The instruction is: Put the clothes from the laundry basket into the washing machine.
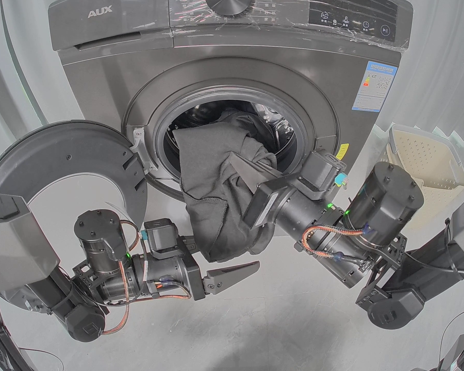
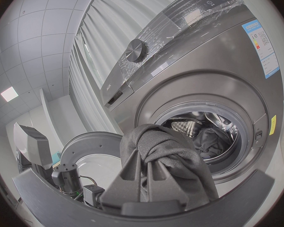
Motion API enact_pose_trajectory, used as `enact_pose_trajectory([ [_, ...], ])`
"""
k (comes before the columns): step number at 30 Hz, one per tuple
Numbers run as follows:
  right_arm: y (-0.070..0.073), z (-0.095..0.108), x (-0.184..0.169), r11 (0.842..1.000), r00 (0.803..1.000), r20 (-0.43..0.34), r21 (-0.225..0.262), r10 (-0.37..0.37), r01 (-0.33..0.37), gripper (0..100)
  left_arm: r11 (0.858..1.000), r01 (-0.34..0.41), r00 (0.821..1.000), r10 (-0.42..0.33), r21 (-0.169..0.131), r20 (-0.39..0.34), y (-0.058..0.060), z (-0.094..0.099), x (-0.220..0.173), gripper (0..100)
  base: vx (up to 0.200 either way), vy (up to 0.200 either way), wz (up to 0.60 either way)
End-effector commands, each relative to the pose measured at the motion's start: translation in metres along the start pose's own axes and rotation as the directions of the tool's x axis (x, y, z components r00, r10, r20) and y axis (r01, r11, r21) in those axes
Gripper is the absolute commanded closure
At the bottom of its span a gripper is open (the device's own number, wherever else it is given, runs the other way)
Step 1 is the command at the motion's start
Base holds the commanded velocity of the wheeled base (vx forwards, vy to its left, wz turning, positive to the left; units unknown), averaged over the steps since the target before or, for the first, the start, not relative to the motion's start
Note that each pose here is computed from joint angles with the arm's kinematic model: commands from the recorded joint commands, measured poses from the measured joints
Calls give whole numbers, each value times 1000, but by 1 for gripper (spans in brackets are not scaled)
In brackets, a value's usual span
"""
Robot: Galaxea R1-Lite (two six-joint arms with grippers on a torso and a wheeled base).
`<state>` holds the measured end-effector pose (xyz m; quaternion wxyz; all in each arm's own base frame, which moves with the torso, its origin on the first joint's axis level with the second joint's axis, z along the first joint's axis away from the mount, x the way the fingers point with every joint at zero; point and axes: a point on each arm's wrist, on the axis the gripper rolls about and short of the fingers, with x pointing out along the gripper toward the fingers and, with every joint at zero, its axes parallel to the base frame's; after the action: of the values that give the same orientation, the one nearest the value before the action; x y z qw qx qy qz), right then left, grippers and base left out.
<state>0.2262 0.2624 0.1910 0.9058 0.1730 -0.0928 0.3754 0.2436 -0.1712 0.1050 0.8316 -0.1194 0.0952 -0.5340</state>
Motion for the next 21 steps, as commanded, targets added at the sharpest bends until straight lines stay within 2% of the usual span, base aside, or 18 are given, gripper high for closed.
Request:
enact_pose_trajectory([
  [1, -1, -1, 1, 1000, 1000, -2, 0, -2, 2, 100, 1000, 9, 1000, -9, 10, 16, -5, 5, -2, 0, 0, 0, 0],
  [6, -1, -1, 1, 1000, 1000, -2, -2, -2, 2, 100, 999, -32, 999, 32, -5, 5, 1, -4, 7, 0, 0, 0, 0],
  [14, 0, -1, 0, 1000, 1000, -1, -1, 1, -1, 100, 992, -129, 989, 127, 14, 81, 14, -6, 23, 0, 0, 0, 0],
  [15, 0, -1, 0, 1000, 1000, -1, -1, 1, -1, 100, 991, -132, 988, 131, 13, 81, 14, -6, 23, 100, 0, 0, 0],
  [19, 0, -2, -1, 1000, 1000, -2, -2, -1, 1, 100, 991, -132, 988, 130, 15, 86, 11, -4, 19, 100, 0, 0, 0],
  [21, -1, -2, -1, 1000, 1000, -4, -2, -2, 2, 100, 992, -125, 987, 122, 26, 102, 5, 2, 15, 100, 0, 0, 0],
])
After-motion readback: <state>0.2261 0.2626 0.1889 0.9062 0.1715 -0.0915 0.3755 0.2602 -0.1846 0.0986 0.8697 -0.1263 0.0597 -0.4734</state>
